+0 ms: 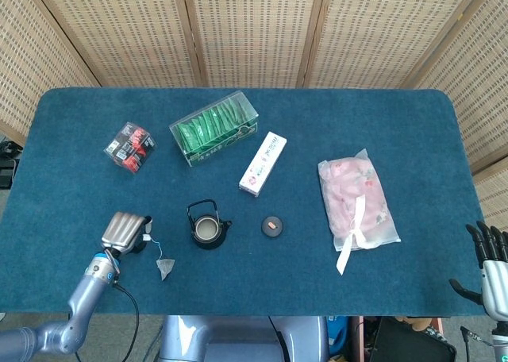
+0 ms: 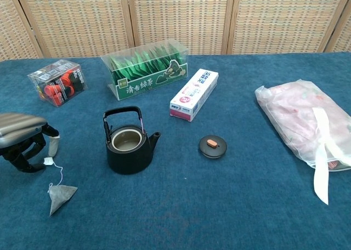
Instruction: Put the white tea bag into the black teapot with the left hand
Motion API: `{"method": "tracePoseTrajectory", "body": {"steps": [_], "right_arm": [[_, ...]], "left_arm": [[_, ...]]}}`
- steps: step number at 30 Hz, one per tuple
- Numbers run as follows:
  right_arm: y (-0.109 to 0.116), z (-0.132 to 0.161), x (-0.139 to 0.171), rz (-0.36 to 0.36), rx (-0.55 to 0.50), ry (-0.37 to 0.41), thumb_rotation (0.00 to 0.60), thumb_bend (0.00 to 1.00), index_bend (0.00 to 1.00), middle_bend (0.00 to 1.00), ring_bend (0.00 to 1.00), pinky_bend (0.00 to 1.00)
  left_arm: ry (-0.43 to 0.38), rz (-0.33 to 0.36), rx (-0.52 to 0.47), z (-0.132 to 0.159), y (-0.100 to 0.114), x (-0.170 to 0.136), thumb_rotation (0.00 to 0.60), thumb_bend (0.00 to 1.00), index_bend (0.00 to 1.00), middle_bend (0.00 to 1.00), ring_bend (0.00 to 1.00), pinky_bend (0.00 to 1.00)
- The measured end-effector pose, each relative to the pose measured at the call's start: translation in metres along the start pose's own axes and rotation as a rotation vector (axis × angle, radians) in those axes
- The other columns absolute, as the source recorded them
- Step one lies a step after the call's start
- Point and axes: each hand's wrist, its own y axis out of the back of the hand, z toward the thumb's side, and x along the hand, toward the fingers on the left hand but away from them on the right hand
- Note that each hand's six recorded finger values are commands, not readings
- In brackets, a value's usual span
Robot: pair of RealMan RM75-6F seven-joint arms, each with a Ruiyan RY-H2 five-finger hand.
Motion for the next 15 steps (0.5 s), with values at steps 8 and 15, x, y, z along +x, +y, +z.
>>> {"method": "tracePoseTrajectory", "body": {"steps": [8, 15], "right_arm": [[-0.0001, -0.0009, 0.0003, 0.002, 0.002, -0.005, 0.6, 0.17, 0.11, 0.12, 0.03, 0.08], [0.0, -0.0011, 0.0012, 0.004, 0.003, -0.008, 0.6, 0.17, 0.11, 0.12, 0.03, 0.08]], "left_arm": [[0.003, -0.016, -0.005, 0.0002, -0.0039, 0.0011, 0.6, 0.41, 0.52, 0.78, 0.74, 0.67], [0.004, -0.023, -0.006, -0.0001, -0.0054, 0.0018, 0.6, 0.42, 0.53, 0.78, 0.74, 0.67]]}}
